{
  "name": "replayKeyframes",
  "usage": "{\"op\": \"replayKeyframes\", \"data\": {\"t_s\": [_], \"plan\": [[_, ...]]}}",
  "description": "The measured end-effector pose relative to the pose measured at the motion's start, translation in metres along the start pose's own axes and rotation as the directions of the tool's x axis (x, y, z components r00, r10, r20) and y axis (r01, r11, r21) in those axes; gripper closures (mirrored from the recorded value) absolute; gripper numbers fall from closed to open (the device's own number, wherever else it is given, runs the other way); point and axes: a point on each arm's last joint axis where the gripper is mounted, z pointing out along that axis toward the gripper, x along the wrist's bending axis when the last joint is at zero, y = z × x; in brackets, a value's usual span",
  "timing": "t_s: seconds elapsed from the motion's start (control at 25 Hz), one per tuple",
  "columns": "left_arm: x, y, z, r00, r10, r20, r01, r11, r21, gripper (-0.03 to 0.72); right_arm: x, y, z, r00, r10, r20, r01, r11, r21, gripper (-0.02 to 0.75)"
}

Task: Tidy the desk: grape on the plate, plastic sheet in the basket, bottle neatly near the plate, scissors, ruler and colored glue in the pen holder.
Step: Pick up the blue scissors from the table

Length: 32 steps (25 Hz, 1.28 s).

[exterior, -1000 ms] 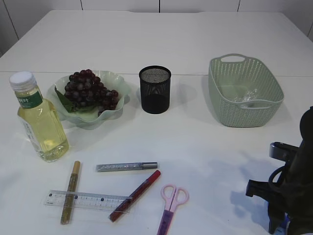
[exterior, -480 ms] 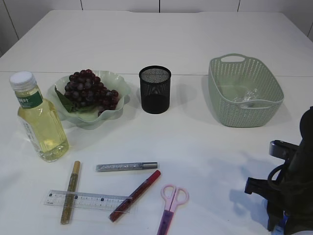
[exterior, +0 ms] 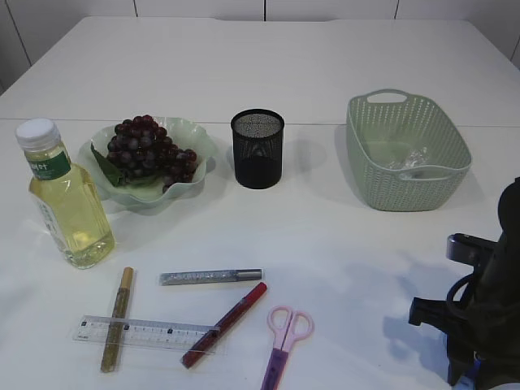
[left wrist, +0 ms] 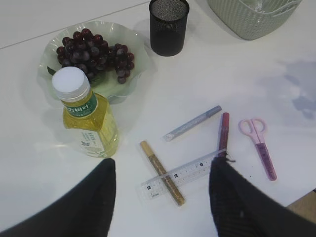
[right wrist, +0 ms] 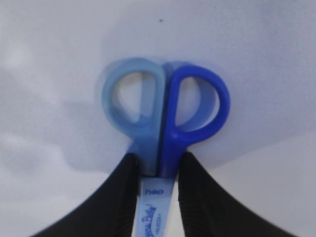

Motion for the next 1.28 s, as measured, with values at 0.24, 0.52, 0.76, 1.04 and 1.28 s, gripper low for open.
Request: {"op": "replayKeyframes", "data": {"t_s": [0.24, 0.52, 0.76, 1.04, 1.28], "plan": [[0.0000, -0.0001, 0.0000, 1.000, 0.000, 0.000, 0.000, 1.000, 0.002, 0.253, 0.0000, 0.0000, 0.0000, 1.000, 0.000, 0.000, 0.000, 1.000, 0.000, 0.498], [0.0000, -0.0001, 0.0000, 1.000, 0.000, 0.000, 0.000, 1.000, 0.002, 0.253, 0.0000, 0.0000, 0.0000, 1.000, 0.000, 0.000, 0.000, 1.000, 0.000, 0.522], [0.0000, -0.0001, 0.0000, 1.000, 0.000, 0.000, 0.000, 1.000, 0.002, 0.253, 0.0003, 0.0003, -0.0004, 1.000, -0.002, 0.000, 0.002, 1.000, 0.000, 0.547], [0.0000, -0.0001, 0.0000, 1.000, 0.000, 0.000, 0.000, 1.000, 0.002, 0.253, 0.0003, 0.0003, -0.0004, 0.995, -0.104, 0.000, 0.104, 0.995, 0.000, 0.547], [0.0000, -0.0001, 0.0000, 1.000, 0.000, 0.000, 0.000, 1.000, 0.002, 0.253, -0.0007, -0.0011, -0.0004, 0.947, -0.322, 0.005, 0.321, 0.947, 0.018, 0.549]]}}
